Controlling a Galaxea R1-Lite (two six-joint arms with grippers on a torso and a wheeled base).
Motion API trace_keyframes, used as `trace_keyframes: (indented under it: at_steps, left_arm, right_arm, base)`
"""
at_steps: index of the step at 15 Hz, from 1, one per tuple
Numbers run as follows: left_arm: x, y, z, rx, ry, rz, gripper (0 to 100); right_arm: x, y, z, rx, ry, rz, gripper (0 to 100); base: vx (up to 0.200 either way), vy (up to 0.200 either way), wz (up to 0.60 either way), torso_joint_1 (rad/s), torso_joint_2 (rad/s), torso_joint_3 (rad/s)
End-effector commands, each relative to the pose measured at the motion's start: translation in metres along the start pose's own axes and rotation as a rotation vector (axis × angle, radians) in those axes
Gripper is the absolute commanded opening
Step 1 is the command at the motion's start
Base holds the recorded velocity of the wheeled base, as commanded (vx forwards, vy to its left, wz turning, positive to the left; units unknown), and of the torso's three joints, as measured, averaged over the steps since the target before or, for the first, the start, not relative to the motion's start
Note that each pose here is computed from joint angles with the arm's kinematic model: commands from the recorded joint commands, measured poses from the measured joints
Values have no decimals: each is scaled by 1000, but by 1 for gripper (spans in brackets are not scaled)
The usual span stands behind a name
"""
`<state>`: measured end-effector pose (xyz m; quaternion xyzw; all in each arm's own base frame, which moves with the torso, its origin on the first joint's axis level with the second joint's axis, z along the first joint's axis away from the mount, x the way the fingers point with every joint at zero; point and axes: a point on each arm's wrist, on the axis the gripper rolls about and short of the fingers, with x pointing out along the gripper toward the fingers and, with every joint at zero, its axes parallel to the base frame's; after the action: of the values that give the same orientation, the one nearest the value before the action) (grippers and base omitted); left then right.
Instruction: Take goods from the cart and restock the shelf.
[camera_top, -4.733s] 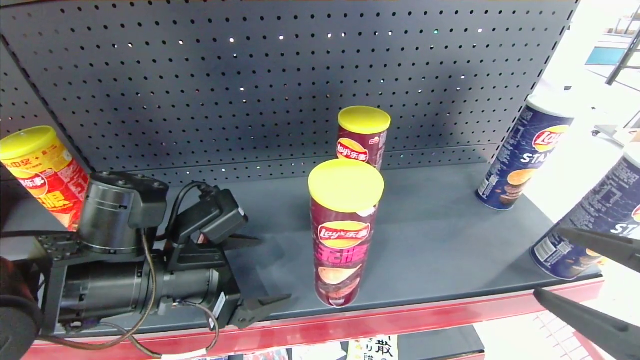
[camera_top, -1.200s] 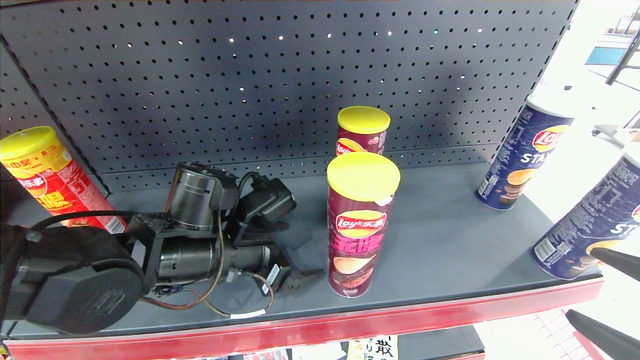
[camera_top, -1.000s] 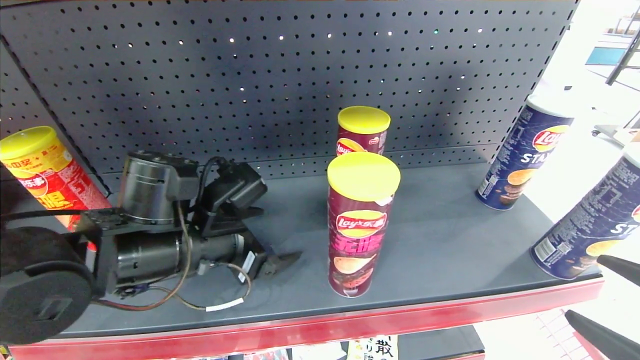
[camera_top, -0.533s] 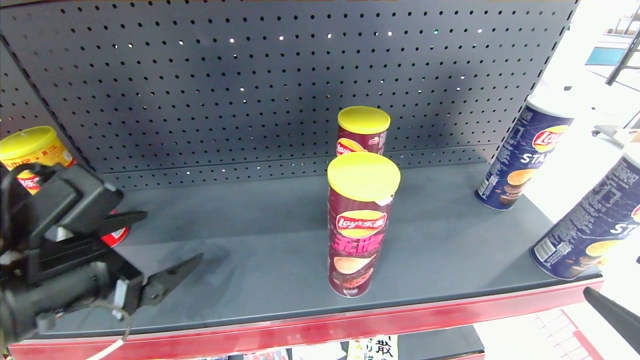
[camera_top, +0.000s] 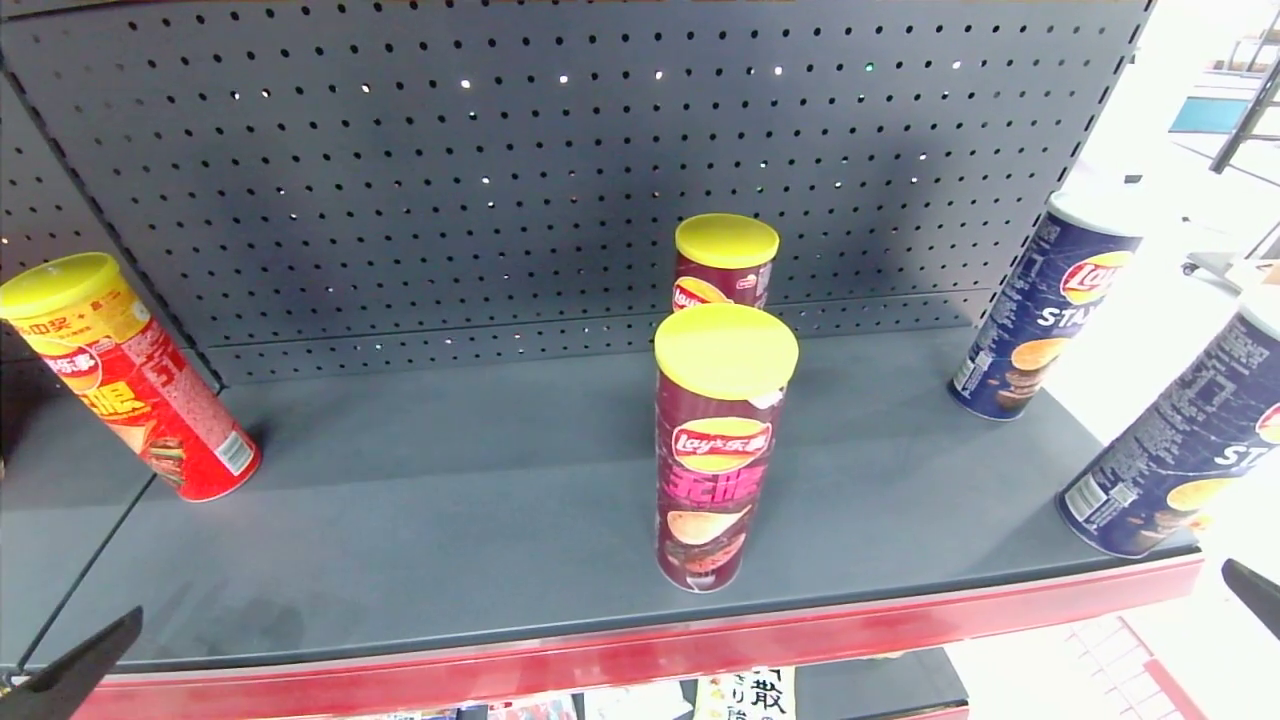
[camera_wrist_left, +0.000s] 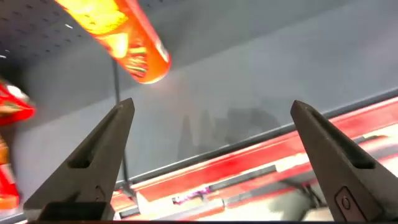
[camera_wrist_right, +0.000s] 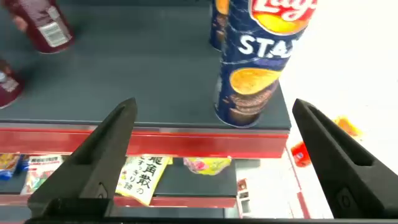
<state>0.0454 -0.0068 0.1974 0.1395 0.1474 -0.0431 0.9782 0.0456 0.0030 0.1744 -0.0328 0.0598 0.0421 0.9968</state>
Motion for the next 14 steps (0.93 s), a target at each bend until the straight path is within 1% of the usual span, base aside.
trace_keyframes:
  at_steps: [1,2,4,6,9,10,11,12,13,14]
  left_arm:
    - [-7,2,-1,-6,-32,18,100]
    - [-8,2,-1,-7,-38,23,100]
    - [-8,2,-1,-3,-35,29,100]
    - [-8,2,-3,-3,-28,42,100]
    - [-10,2,-4,-4,-33,44,100]
    - [-9,1,-8,-1,-28,42,100]
    - [-10,1,-8,0,-30,43,100]
    - [-12,1,-12,19,-33,44,100]
    - [-13,0,-14,24,-37,45,100]
    - [-15,0,-16,23,-45,47,100]
  right_arm:
    - [0,-1,1,0,0,-16,100]
    - [0,-1,0,-1,0,-19,100]
    - [-1,-1,1,-2,-3,-19,100]
    - [-1,-1,-1,-25,-3,-19,100]
    - [-2,-1,-1,-44,-1,-19,100]
    - [-1,-1,-2,-50,0,-19,100]
    - [-1,-1,-2,-50,0,-19,100]
    - [-1,-1,-2,-57,1,-19,100]
    - [-2,-1,-3,-65,10,-18,100]
    - [-2,-1,-3,-66,14,-18,100]
  base:
    - [0,0,0,0,0,0]
    - [0,0,0,0,0,0]
    - [0,0,0,0,0,0]
    - [-200,0,0,7,7,5]
    - [-200,0,0,12,4,4]
    - [-200,0,0,-12,2,2]
    - [0,0,0,0,0,0]
    - [0,0,0,0,0,0]
    - [0,0,0,0,0,0]
    - [0,0,0,0,0,0]
